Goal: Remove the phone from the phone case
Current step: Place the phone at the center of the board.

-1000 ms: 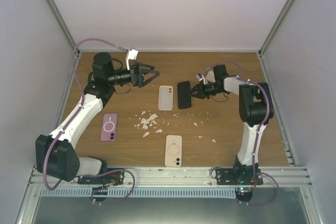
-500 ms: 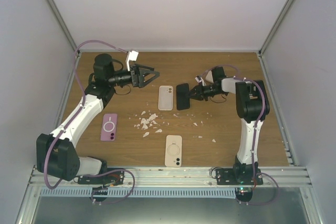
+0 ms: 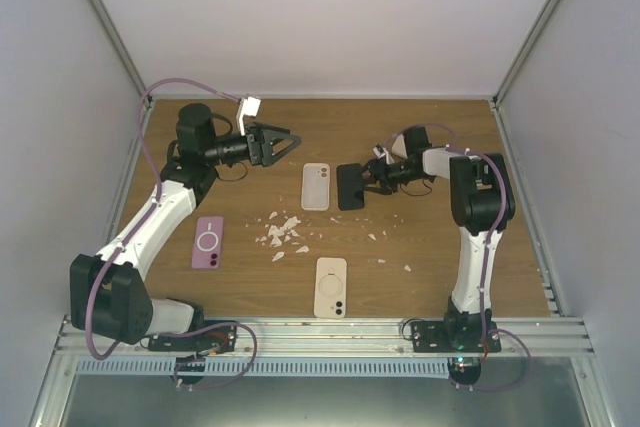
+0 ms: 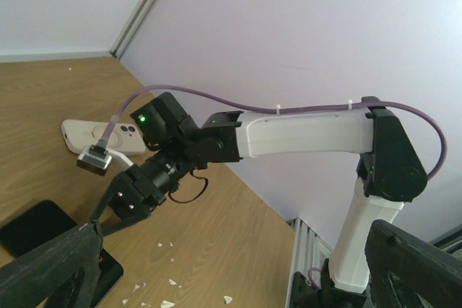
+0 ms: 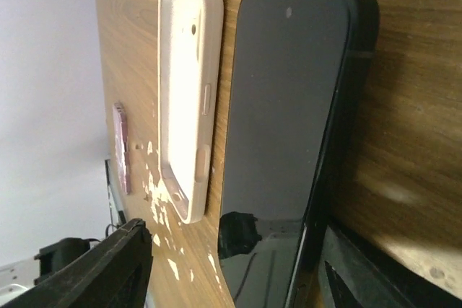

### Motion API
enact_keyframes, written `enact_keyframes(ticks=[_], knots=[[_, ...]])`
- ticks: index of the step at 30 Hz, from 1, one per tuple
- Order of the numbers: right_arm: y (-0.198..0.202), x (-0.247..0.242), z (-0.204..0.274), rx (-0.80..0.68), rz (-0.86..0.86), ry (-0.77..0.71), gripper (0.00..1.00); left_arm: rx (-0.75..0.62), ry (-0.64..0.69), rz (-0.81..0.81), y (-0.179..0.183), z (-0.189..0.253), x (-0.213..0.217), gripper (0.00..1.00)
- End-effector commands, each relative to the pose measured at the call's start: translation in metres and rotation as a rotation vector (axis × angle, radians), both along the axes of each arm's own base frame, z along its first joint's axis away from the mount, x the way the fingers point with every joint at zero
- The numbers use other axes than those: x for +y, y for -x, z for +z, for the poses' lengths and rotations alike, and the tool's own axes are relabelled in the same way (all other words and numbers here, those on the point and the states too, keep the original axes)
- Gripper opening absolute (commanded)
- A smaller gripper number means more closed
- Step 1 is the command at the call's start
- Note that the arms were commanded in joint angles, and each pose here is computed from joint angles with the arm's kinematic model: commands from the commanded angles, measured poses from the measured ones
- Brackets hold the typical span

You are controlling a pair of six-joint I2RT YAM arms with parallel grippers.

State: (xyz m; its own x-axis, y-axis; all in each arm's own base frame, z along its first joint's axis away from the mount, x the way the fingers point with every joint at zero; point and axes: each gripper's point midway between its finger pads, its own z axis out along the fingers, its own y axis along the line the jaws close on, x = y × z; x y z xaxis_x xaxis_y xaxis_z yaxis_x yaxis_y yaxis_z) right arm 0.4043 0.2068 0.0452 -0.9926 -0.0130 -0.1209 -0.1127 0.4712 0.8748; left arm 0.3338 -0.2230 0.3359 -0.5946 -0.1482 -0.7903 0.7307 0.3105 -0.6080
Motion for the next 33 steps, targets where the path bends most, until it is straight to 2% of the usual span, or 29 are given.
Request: enact_keyframes(ticks=[1, 7, 10, 15, 19, 27, 33], knots=[[-0.001, -0.007, 0.026, -0.093, -0.007, 0.044, 0.67, -0.064, 0.014, 0.022, 0.004, 0.013, 0.006, 0.99], [0.004, -0.010, 0.038, -0.134, -0.007, 0.073, 0.84, -0.072, 0.017, 0.043, 0.007, 0.015, 0.013, 0.99], [0.003, -0.014, 0.043, -0.173, -0.003, 0.109, 0.87, -0.082, 0.016, 0.048, 0.009, 0.018, 0.015, 0.99], [-0.010, -0.025, 0.063, -0.311, 0.034, 0.221, 0.91, -0.100, 0.010, 0.055, 0.014, 0.021, 0.019, 0.99], [-0.017, -0.033, 0.086, -0.446, 0.104, 0.283, 0.99, -0.111, 0.007, 0.050, 0.017, 0.020, 0.020, 0.99], [-0.033, -0.061, 0.112, -0.716, 0.256, 0.502, 1.00, -0.111, 0.008, 0.037, 0.016, 0.020, 0.019, 0.99], [-0.071, -0.117, 0.107, -0.730, 0.203, 0.604, 1.00, -0.104, 0.011, 0.036, 0.015, 0.020, 0.019, 0.99]])
